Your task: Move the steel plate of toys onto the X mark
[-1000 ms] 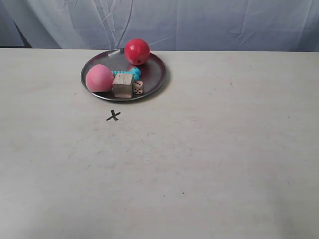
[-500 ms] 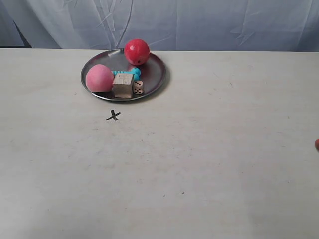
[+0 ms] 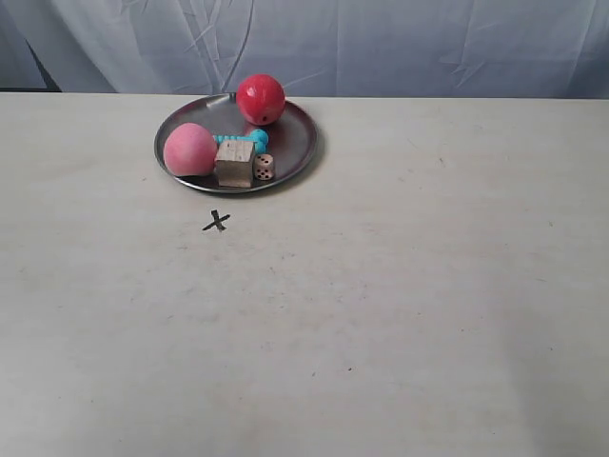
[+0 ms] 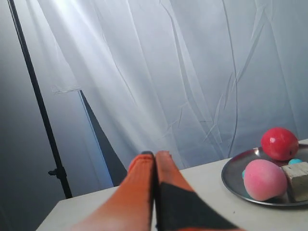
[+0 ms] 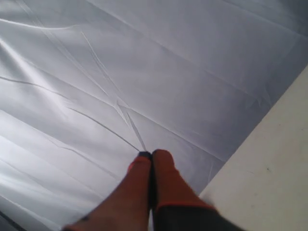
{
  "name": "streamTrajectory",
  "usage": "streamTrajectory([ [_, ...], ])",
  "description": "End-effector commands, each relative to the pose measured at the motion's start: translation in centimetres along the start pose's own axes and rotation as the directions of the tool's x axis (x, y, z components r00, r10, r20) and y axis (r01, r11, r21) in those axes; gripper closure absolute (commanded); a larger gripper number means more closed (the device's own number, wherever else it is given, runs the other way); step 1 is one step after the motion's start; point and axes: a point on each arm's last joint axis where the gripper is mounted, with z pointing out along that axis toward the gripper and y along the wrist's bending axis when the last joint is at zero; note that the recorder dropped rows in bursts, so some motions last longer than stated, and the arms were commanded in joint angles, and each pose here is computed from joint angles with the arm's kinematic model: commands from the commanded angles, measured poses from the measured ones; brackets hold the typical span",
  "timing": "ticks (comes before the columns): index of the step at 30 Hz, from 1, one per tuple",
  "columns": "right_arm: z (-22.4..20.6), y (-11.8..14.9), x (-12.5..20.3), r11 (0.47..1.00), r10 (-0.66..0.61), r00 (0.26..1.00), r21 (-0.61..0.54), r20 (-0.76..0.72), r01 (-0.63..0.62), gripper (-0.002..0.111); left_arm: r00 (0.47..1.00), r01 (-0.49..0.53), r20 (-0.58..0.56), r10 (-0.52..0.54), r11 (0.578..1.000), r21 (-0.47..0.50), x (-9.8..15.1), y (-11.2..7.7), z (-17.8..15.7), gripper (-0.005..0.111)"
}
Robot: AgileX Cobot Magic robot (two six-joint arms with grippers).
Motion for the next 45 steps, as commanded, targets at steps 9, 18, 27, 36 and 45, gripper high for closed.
streamTrajectory([
  [9, -0.1, -0.1, 0.6, 1.0, -0.02, 0.997, 0.0, -0.069, 0.02, 0.108, 1.0, 0.006, 0.024, -0.006, 1.0, -0.006, -0.1, 0.0, -0.1, 0.107],
  [18, -0.1, -0.1, 1.0, 1.0, -0.018, 0.993, -0.009, -0.116, 0.017, 0.108, 1.0, -0.017, 0.018, 0.017, 1.0, -0.002, -0.1, 0.0, 0.0, 0.107],
  [27, -0.1, -0.1, 1.1, 1.0, -0.018, 0.991, -0.006, -0.132, 0.018, 0.108, 0.995, -0.03, 0.099, 0.032, 0.999, -0.022, -0.8, 0.1, -0.1, 0.107],
  [36, -0.1, 0.1, 0.6, 0.979, -0.2, 0.977, -0.044, -0.071, 0.197, 0.108, 0.94, 0.129, 0.326, -0.104, 0.99, -0.054, -2.8, 0.8, -0.6, 0.107],
  [45, -0.2, 2.5, -1.1, 0.974, -0.179, 0.984, -0.139, 0.018, 0.18, 0.108, 0.489, 0.674, 0.751, -0.443, 0.738, -0.003, -9.7, 5.9, -3.4, 0.107],
])
